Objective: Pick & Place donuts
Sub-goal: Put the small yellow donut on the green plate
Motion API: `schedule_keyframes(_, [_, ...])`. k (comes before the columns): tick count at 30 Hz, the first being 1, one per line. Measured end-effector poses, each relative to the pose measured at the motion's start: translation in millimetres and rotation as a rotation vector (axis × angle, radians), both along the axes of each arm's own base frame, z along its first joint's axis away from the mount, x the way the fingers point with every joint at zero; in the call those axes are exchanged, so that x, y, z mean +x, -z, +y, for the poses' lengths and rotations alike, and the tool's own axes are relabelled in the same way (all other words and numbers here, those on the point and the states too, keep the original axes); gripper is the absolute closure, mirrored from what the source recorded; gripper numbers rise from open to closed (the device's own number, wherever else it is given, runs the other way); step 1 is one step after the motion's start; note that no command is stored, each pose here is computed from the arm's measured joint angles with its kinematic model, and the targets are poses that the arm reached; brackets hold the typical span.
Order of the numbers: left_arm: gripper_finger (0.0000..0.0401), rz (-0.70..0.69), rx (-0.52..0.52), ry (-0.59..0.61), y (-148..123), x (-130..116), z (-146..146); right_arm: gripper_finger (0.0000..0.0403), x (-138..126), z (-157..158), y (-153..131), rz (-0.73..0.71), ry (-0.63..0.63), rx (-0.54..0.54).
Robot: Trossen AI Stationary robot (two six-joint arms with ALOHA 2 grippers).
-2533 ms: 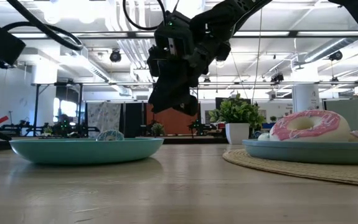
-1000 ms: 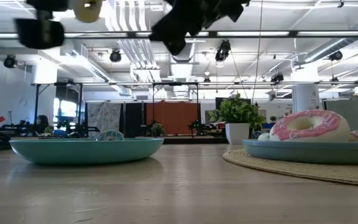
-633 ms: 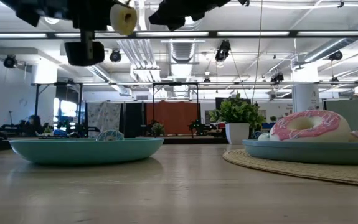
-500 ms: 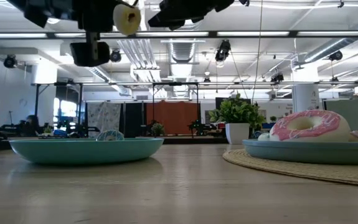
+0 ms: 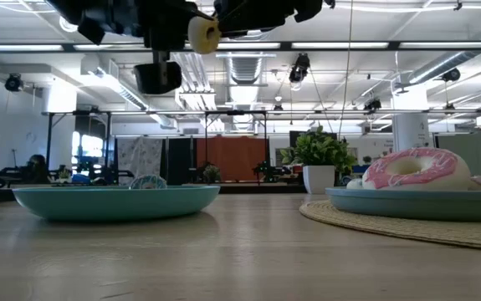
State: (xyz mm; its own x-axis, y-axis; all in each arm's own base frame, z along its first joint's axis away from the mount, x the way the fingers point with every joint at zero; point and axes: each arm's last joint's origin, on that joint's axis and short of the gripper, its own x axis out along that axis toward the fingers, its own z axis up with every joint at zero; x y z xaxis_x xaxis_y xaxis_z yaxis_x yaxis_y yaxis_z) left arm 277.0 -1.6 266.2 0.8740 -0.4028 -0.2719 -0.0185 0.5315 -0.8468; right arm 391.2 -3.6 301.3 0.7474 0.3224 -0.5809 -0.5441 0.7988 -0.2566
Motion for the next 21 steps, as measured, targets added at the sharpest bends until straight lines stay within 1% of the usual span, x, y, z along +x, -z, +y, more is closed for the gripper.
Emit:
schedule_keyframes(5, [0.0401, -0.009, 0.013, -0.01, 0, 1, 4, 0.0199, -3, 0, 3, 0.051, 0.006, 0.009])
schedule_keyframes(14, [0.0401, -0.02, 0.001, -0.041, -5, 3, 10, 0.0201, -3, 0, 3, 0.048, 0.002, 0.013])
schedule_keyframes(17, [0.0401, -0.033, 0.001, -0.041, -9, 4, 10, 0.0214, -3, 0, 3, 0.047, 0.001, 0.013])
schedule_keyframes(21, [0.0399, -0.037, -0.004, -0.062, -12, 5, 10, 0.025, -3, 0, 3, 0.045, 0.002, 0.014])
